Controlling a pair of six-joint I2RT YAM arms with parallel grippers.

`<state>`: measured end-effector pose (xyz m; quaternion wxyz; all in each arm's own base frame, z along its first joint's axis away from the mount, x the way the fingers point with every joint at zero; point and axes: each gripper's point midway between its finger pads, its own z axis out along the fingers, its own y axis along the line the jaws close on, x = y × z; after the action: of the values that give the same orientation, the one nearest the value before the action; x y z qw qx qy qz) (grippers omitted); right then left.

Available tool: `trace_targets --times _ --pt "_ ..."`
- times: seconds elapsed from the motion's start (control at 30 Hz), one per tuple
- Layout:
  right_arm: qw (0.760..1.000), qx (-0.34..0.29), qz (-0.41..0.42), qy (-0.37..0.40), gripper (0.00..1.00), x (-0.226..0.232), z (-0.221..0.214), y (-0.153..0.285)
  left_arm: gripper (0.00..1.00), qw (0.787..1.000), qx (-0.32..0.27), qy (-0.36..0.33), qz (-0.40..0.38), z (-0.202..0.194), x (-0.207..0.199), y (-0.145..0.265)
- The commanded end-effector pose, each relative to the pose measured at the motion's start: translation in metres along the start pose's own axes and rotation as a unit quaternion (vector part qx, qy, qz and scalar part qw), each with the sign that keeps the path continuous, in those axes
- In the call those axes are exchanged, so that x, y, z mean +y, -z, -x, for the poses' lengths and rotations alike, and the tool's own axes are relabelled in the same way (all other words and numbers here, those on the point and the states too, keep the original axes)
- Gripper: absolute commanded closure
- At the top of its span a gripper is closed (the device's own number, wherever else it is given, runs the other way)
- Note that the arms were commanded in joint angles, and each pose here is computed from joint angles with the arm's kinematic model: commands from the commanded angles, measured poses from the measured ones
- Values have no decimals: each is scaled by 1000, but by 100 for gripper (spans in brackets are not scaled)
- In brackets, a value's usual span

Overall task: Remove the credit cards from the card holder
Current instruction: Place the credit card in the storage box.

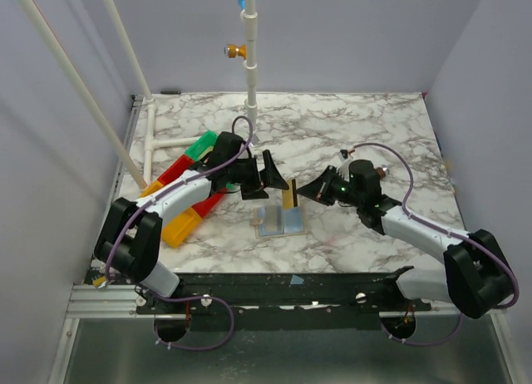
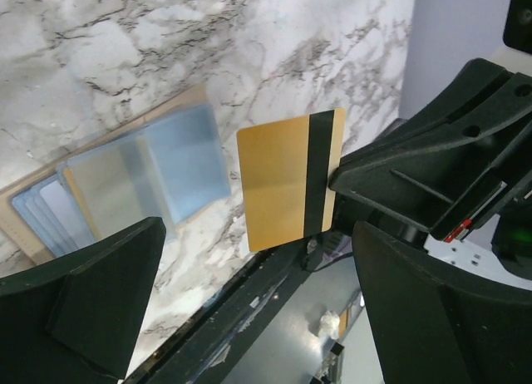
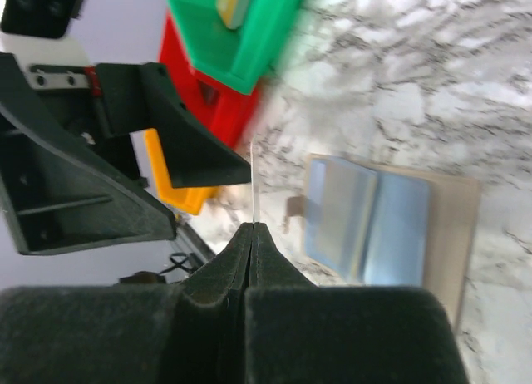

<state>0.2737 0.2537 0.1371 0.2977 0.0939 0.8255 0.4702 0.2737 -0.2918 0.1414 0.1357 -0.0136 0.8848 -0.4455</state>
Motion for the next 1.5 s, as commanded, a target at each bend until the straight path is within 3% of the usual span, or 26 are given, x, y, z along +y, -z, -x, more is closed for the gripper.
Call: trace_targets --times 0.0,0.4,0.53,0.73,1.0,1.1,1.17,1.23,1.3,1.37,1.47 --pt "998 10 54 -13 99 39 12 7 2 997 4 -1 -76 0 -27 17" --pt "987 40 146 -51 99 85 19 7 2 983 9 22 -184 -1 -61 43" --pt "985 46 156 -62 99 86 18 5 8 978 9 33 -207 0 -66 48" --pt "984 43 159 -66 99 87 20 5 33 975 11 42 -219 -2 -67 51" --pt "984 44 161 -62 99 84 17 8 100 973 10 46 -225 -2 -67 51" --pt "984 47 161 -55 99 84 16 8 100 973 8 42 -226 -2 -68 51" --pt "985 49 156 -50 91 81 15 7 100 974 6 38 -224 -1 -68 52" --pt "987 46 149 -42 61 80 16 8 100 976 2 34 -214 0 -66 51" --pt "989 39 136 -29 38 78 18 8 100 980 -3 23 -199 0 -63 50" --pt "994 23 106 -16 27 72 24 9 100 985 -7 10 -174 1 -58 50" --pt "998 -2 57 6 20 61 33 13 100 992 -29 -29 -121 8 -50 53"
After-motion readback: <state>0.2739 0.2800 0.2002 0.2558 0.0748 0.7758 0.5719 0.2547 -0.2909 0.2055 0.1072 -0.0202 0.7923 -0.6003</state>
